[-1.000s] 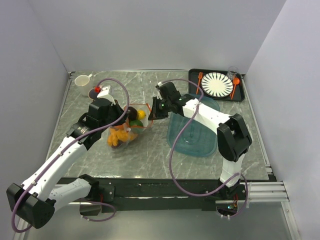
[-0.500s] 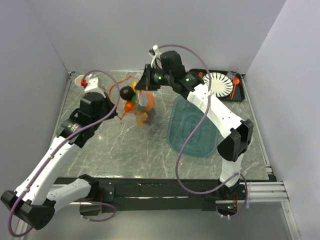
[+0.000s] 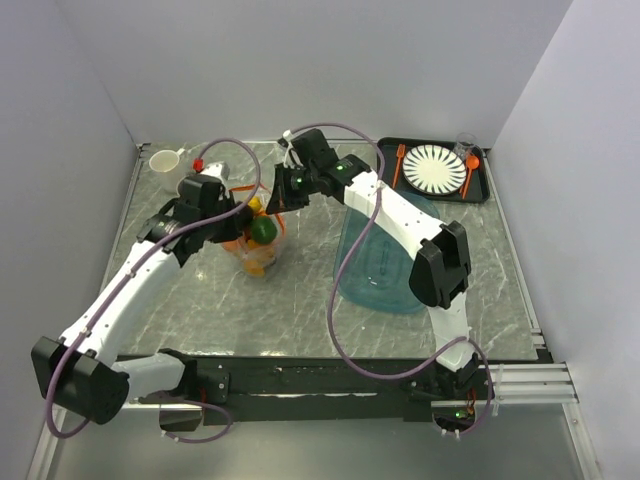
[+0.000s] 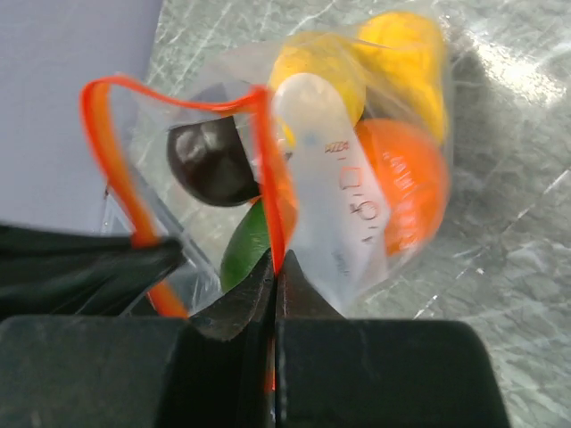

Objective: Place the food in the zip-top bag and seal the zipper
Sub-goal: Adjust the zipper food storage bag at the center of the board, then zip the zipper food storage bag at the center of the board.

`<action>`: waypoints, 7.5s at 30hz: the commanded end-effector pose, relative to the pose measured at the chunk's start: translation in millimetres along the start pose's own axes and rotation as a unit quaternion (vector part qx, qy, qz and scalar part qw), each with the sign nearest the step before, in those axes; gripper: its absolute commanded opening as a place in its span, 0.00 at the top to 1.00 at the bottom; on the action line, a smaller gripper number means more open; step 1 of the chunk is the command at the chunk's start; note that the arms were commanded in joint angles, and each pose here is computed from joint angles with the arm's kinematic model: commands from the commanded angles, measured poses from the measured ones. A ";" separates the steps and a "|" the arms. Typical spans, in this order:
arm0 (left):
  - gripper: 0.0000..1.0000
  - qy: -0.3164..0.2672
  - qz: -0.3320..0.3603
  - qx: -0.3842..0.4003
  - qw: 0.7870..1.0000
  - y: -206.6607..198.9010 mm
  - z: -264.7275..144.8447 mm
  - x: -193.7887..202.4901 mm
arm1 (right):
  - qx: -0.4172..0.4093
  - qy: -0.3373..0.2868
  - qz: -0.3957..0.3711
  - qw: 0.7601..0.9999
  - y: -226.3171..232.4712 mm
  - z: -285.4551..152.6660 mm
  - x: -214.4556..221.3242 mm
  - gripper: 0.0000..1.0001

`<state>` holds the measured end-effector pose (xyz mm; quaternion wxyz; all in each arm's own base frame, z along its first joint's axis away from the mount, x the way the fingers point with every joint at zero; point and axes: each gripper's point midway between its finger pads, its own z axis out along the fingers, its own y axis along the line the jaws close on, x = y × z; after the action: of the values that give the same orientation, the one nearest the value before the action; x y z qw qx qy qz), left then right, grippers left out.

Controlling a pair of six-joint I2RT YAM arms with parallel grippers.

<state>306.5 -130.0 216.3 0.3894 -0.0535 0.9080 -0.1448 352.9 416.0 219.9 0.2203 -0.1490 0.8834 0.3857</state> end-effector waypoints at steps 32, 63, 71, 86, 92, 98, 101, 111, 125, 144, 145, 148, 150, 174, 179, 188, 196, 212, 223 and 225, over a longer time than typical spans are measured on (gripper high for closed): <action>0.88 0.024 0.058 0.220 0.974 -78.8 -9.2 -4.5 | 0.052 -0.050 0.050 0.996 -59.6 -17.7 22.4 1.00; 0.18 -0.111 -0.239 0.162 0.951 -29.1 -66.9 8.1 | 0.099 -0.049 0.071 0.991 -93.2 -20.3 34.7 1.00; 0.19 -0.067 -0.333 0.183 0.922 -26.9 -53.0 44.3 | 0.096 -0.051 0.073 0.991 -91.7 -22.6 34.2 1.00; 0.30 -0.050 -0.460 0.255 0.849 -33.7 -23.4 62.0 | 0.089 -0.046 0.072 0.992 -87.7 -23.7 36.1 1.00; 0.32 -0.050 -0.481 0.268 0.833 -34.2 -14.8 63.1 | 0.087 -0.041 0.072 0.993 -88.2 -24.0 40.0 1.00; 0.35 -0.076 -0.484 0.287 0.823 -34.0 -17.3 53.0 | 0.090 -0.040 0.072 0.993 -88.7 -26.7 41.5 1.00; 0.36 -0.068 -0.479 0.285 0.828 -35.1 -13.8 57.4 | 0.098 -0.045 0.070 0.992 -90.9 -28.8 39.9 1.00; 0.30 -0.046 -0.473 0.297 0.828 -37.5 -9.8 72.1 | 0.110 -0.036 0.078 0.990 -93.8 -28.0 38.7 1.00; 0.30 -0.056 -0.493 0.303 0.813 -31.4 -14.5 73.6 | 0.102 -0.035 0.073 0.991 -91.2 -24.2 38.3 1.00; 0.65 -0.044 -0.509 0.324 0.796 -41.2 -8.9 64.8 | 0.092 -0.027 0.068 0.993 -90.3 -23.4 41.8 1.00; 0.67 -0.043 -0.509 0.325 0.796 -42.4 -9.2 63.4 | 0.090 -0.024 0.067 0.993 -89.2 -22.1 42.9 1.00; 0.72 -0.038 -0.507 0.323 0.798 -43.4 -7.0 65.1 | 0.090 -0.023 0.066 0.993 -89.7 -22.4 43.4 1.00; 0.76 -0.036 -0.508 0.325 0.797 -44.0 -6.8 64.9 | 0.091 -0.025 0.064 0.994 -89.2 -23.3 42.1 1.00; 0.99 -0.055 -0.452 0.319 0.831 -48.0 -5.9 58.5 | 0.055 -0.113 0.140 0.982 -48.9 -84.2 40.0 0.50; 0.99 -0.072 -0.424 0.317 0.845 -47.8 -6.0 54.3 | -0.047 -0.075 0.181 0.979 2.9 -74.4 74.9 0.52; 0.99 -0.080 -0.408 0.317 0.852 -46.4 -2.4 56.5 | -0.087 -0.025 0.206 0.974 30.9 -55.7 101.0 0.52; 0.99 -0.073 -0.403 0.326 0.852 -49.7 -1.1 58.5 | -0.098 0.017 0.220 0.970 37.8 -36.4 121.2 0.53; 0.99 -0.075 -0.405 0.325 0.852 -48.2 -1.6 59.8 | -0.098 0.028 0.229 0.968 32.4 -24.5 129.6 0.54; 0.99 -0.080 -0.412 0.328 0.846 -47.0 -5.5 58.4 | -0.084 0.023 0.221 0.971 27.2 -21.7 125.6 0.55; 0.99 -0.080 -0.410 0.328 0.847 -47.5 -5.9 58.0 | -0.089 0.023 0.223 0.970 26.6 -21.4 124.6 0.56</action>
<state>260.4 -185.9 174.6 0.3384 -0.3194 0.6869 -0.5582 222.8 400.4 177.3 0.0825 0.0346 0.8697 0.4855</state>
